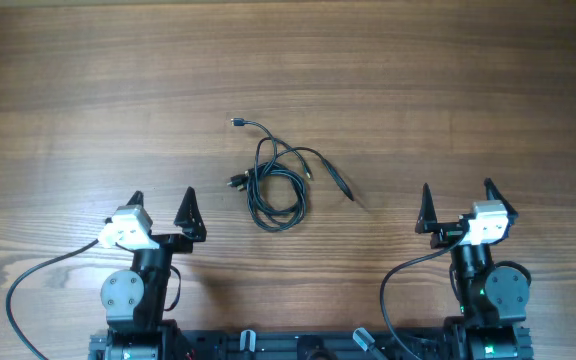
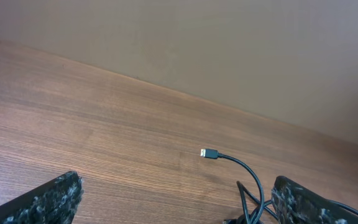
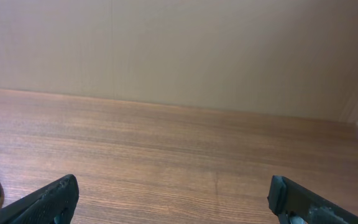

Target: Untangle cables

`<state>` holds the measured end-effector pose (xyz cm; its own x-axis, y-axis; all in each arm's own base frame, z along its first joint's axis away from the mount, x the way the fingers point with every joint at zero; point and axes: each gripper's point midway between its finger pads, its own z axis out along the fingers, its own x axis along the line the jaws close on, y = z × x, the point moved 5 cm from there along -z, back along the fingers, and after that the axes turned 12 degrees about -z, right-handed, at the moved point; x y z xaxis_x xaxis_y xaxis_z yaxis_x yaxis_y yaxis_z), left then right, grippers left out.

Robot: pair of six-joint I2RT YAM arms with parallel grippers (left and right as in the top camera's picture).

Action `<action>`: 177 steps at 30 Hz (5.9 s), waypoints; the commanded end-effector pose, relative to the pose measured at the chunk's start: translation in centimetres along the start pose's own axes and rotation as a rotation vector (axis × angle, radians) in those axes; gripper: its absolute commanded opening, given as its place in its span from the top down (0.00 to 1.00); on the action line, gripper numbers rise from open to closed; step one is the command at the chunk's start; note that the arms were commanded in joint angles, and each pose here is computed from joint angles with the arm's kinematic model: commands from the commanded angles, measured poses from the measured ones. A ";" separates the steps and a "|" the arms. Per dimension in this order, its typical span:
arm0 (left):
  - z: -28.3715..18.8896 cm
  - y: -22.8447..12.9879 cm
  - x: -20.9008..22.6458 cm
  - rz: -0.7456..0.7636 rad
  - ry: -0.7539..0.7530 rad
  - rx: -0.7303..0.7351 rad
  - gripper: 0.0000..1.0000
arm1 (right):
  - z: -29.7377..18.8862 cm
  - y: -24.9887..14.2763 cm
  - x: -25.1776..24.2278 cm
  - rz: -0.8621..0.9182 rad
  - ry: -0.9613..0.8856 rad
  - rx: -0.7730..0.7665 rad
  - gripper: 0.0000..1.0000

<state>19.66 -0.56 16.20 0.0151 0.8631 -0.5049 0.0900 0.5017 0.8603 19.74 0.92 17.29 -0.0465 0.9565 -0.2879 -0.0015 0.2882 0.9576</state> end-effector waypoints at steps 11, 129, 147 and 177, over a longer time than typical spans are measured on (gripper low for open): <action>0.0 -0.4 -0.1 0.015 -0.015 0.022 0.00 | 0.0 0.1 -0.3 0.011 -0.021 -0.005 0.00; 9.8 -7.2 -10.2 0.131 0.284 1.050 0.00 | 0.0 0.1 -0.3 0.011 -0.021 -0.005 0.00; 9.8 -8.6 -9.1 -0.010 0.438 1.065 0.00 | 0.0 0.1 -0.3 0.012 -0.021 -0.005 0.00; 11.4 -14.6 -7.6 0.029 0.553 1.089 0.65 | 0.0 0.1 -0.3 0.011 -0.021 -0.005 0.00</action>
<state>28.95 -14.87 6.42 -0.3693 0.9162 -0.1552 0.8953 0.3956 0.2049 19.74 0.92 17.29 -0.0465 0.9566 -0.2876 -0.0014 0.2878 0.9577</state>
